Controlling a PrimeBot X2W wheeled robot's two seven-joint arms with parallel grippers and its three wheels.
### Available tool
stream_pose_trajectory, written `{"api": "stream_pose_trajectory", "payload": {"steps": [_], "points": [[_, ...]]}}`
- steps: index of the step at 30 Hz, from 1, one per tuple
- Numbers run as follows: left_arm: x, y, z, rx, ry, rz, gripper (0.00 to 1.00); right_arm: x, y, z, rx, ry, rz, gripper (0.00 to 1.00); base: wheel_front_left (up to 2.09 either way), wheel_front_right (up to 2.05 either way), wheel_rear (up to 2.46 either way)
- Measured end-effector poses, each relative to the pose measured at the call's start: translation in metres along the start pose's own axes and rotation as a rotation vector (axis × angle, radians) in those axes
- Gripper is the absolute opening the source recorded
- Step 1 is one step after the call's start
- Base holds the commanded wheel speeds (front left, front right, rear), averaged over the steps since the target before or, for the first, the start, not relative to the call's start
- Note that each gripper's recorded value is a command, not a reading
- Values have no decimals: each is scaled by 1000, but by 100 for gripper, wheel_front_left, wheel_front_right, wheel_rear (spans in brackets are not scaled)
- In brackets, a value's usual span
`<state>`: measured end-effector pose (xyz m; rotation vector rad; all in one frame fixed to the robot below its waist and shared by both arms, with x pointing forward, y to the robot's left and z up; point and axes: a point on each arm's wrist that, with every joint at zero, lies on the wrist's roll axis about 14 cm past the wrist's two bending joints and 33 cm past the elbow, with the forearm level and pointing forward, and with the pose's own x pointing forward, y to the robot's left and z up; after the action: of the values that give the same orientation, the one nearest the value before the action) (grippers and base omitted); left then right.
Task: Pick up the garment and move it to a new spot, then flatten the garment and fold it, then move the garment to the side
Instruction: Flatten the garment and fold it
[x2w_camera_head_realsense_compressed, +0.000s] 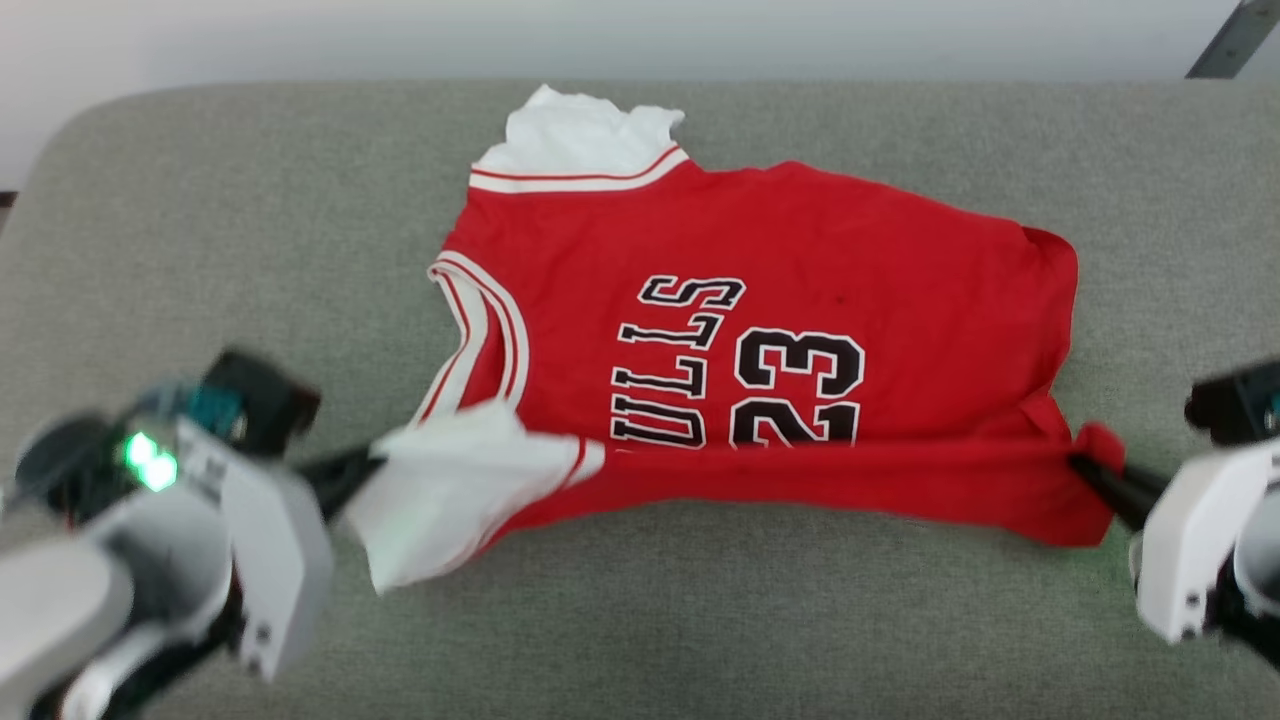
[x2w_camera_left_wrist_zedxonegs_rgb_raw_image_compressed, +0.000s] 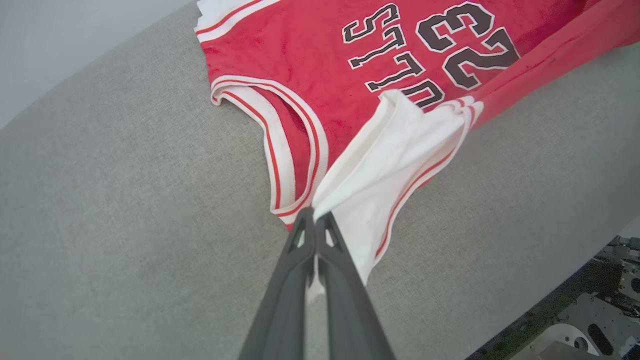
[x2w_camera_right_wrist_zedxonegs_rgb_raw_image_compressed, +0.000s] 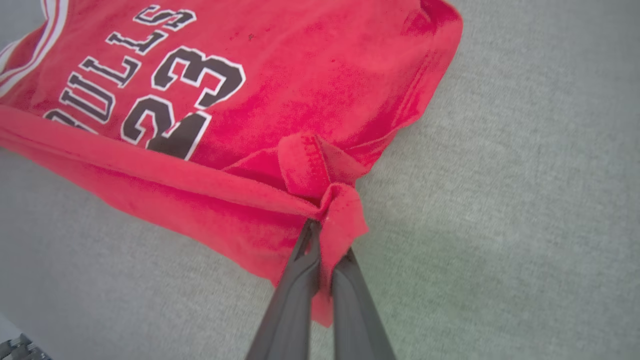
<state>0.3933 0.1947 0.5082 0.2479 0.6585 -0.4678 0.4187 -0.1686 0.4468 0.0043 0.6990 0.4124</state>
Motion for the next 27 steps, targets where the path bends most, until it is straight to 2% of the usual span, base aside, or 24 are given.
{"api": "stream_pose_trajectory", "payload": {"steps": [5,11,16,21,23,24,26,27], "points": [[33,16,29,83,-27,-30,0,19,-11,17,-13,2,-33,0,0,0,0],[80,28,26,121,24,-77,0,44,-18,17,-15,55,-56,0,0,0,0],[111,32,2,77,109,-96,0,62,-21,8,-3,101,-56,0,0,0,0],[127,35,-19,-35,196,-98,1,72,-22,4,0,140,-51,0,0,0,0],[129,38,-26,-63,233,-91,15,74,-23,2,-2,157,-51,0,0,0,0],[129,38,-27,-81,243,-92,28,75,-23,2,-2,164,-50,0,0,0,0],[129,40,-26,-116,249,-88,48,76,-23,3,0,173,-50,0,0,0,0],[129,40,-25,-123,250,-87,69,76,-23,3,0,177,-52,0,0,0,0]]}}
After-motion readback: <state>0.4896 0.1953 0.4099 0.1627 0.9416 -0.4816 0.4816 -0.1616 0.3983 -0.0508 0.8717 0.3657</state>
